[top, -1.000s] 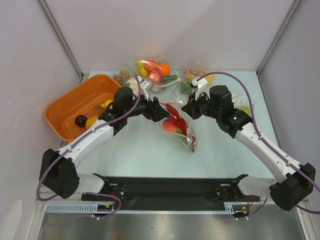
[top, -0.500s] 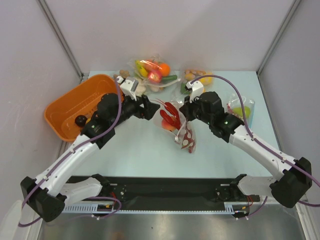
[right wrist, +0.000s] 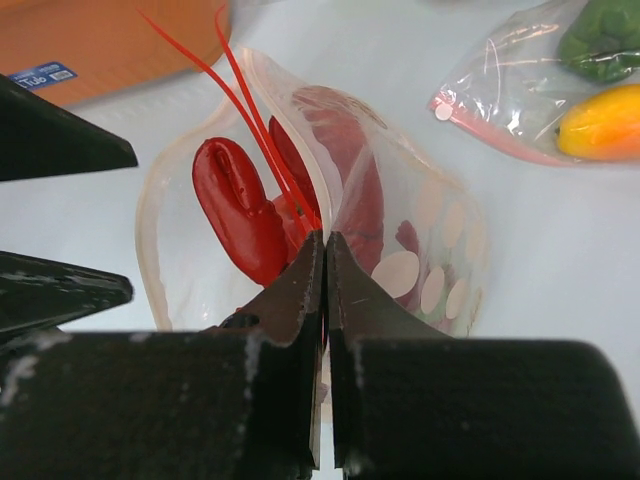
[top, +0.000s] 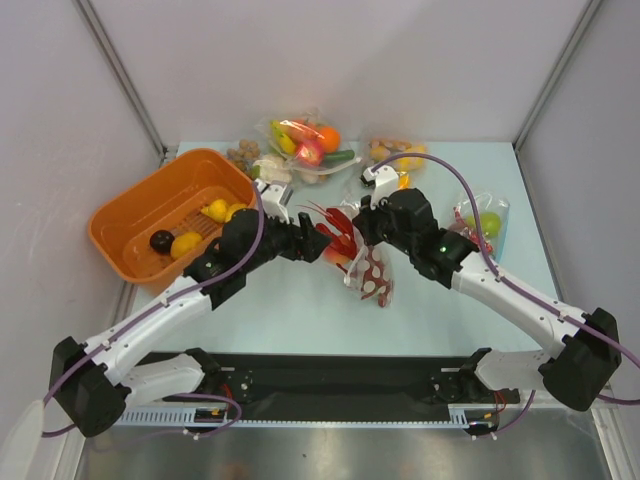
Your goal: Open the zip-top bag and remove the fake food
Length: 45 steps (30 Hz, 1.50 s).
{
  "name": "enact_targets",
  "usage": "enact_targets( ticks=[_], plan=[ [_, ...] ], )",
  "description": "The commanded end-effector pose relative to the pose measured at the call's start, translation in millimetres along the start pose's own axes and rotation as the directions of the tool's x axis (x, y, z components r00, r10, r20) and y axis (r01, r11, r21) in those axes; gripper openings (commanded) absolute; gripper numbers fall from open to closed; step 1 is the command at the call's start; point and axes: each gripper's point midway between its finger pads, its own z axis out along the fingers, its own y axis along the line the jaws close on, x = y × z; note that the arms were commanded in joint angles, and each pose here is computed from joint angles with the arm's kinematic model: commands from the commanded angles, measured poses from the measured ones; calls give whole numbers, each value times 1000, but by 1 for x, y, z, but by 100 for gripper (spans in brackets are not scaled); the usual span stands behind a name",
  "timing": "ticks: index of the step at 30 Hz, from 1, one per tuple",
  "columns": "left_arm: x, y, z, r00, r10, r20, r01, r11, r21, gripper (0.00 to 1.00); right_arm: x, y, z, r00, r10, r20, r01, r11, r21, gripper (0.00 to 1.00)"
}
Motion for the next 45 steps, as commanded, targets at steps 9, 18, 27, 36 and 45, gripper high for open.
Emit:
enact_targets(
  ticks=[9, 18, 27, 36, 45],
  plan=[
    [15, -5, 21, 994, -102, 29, 101, 995, 24, 83, -16, 10, -1, 997, 22, 79, -21, 1000, -16, 0],
    [24, 5, 45, 991, -128, 39, 128, 992, -2, 84, -12, 21, -9, 996, 43, 85, -37, 997, -69, 0],
    [32, 7, 62, 985, -164, 47, 164, 986, 10, 84, -13, 21, -22, 994, 48, 94, -43, 997, -62, 0],
    [20, -4, 64, 967, -226, 116, 217, 972, 87, 85, -14, 16, -28, 993, 57, 104, -54, 998, -40, 0],
    [14, -12, 65, 963, -230, 138, 215, 970, 115, 54, -8, 15, -28, 993, 77, 94, -74, 997, -34, 0]
  ],
)
